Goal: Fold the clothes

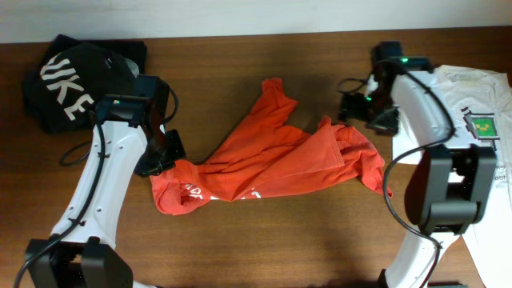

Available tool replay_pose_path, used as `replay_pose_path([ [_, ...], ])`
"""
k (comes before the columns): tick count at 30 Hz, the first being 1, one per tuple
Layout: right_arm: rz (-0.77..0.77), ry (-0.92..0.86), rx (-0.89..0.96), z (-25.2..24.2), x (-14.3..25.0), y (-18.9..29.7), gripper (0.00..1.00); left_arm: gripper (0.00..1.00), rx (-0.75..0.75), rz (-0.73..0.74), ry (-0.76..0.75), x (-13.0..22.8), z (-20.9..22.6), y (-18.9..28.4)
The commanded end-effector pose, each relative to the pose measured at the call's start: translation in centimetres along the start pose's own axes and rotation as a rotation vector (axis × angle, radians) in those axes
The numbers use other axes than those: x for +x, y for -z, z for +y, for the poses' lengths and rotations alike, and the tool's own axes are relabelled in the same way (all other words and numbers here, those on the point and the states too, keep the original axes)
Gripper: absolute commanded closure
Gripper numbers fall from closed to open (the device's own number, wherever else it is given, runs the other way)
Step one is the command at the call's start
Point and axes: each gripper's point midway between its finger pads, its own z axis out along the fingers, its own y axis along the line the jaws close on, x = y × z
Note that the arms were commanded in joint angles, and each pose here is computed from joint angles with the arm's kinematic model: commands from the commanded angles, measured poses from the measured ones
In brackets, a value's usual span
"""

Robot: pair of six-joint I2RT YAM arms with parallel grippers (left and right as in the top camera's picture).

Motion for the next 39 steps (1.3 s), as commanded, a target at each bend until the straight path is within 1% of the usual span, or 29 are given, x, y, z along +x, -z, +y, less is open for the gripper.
replay_pose_path([
  [1, 0.113, -0.011, -0.007, -1.1, 2.5, 1.0, 0.34, 0.99, -0.010, -0.002, -0.014, -0.2, 0.1, -0.1],
  [4, 0.197, 0.052, 0.018, -0.5, 4.9, 1.1, 0.34, 0.99, -0.011, 0.000, -0.014, -0.1, 0.1, -0.1],
  [5, 0.229, 0.090, 0.024, -0.3, 5.9, 0.4, 0.33, 0.99, -0.013, 0.003, -0.014, 0.0, 0.1, -0.1],
  [6, 0.241, 0.115, 0.029, 0.1, 6.6, -1.2, 0.33, 0.99, -0.014, 0.005, -0.014, 0.0, 0.2, -0.1],
  [8, 0.231, 0.176, 0.021, 0.8, 7.2, -3.6, 0.30, 0.99, -0.014, 0.005, -0.014, 0.0, 0.2, -0.1],
  [10, 0.191, 0.312, 0.006, 2.2, 7.4, -6.0, 0.28, 0.99, -0.014, 0.005, -0.014, 0.0, 0.2, -0.1],
  [11, 0.181, 0.338, 0.006, 2.5, 7.5, -6.6, 0.28, 0.99, -0.014, 0.005, -0.014, 0.0, 0.2, -0.1],
  [14, 0.170, 0.355, 0.002, 2.4, 7.8, -7.9, 0.29, 0.99, -0.014, 0.005, -0.014, 0.0, 0.2, -0.1],
  [18, 0.154, 0.356, 0.004, 2.4, 7.4, -8.0, 0.35, 0.99, -0.014, 0.005, -0.014, 0.0, 0.2, -0.1],
  [21, 0.138, 0.361, 0.072, 1.8, 6.4, -6.5, 0.35, 0.99, -0.013, 0.002, -0.014, -0.1, 0.1, -0.1],
  [23, 0.132, 0.368, 0.071, 2.3, 5.7, -4.8, 0.35, 0.99, -0.010, -0.004, -0.014, -0.2, 0.0, -0.1],
  [25, 0.150, 0.379, 0.060, 2.3, 6.2, -4.9, 0.35, 0.99, -0.009, -0.004, -0.014, -0.2, 0.0, -0.1],
  [28, 0.174, 0.384, 0.029, 2.4, 7.5, -6.9, 0.36, 0.98, -0.011, -0.001, -0.014, -0.2, 0.1, -0.1],
  [31, 0.169, 0.393, 0.016, 2.8, 7.7, -7.4, 0.42, 0.98, -0.011, -0.002, -0.014, -0.2, 0.1, -0.1],
  [33, 0.168, 0.397, 0.004, 3.1, 7.8, -7.4, 0.49, 0.98, -0.011, -0.002, -0.014, -0.2, 0.1, -0.1],
  [38, 0.137, 0.423, -0.004, 3.4, 7.0, -7.5, 0.50, 0.99, -0.010, -0.004, -0.014, -0.2, 0.1, -0.1],
  [39, 0.129, 0.429, 0.025, 3.0, 6.8, -7.4, 0.50, 0.98, -0.009, -0.005, -0.014, -0.2, 0.0, -0.1],
])
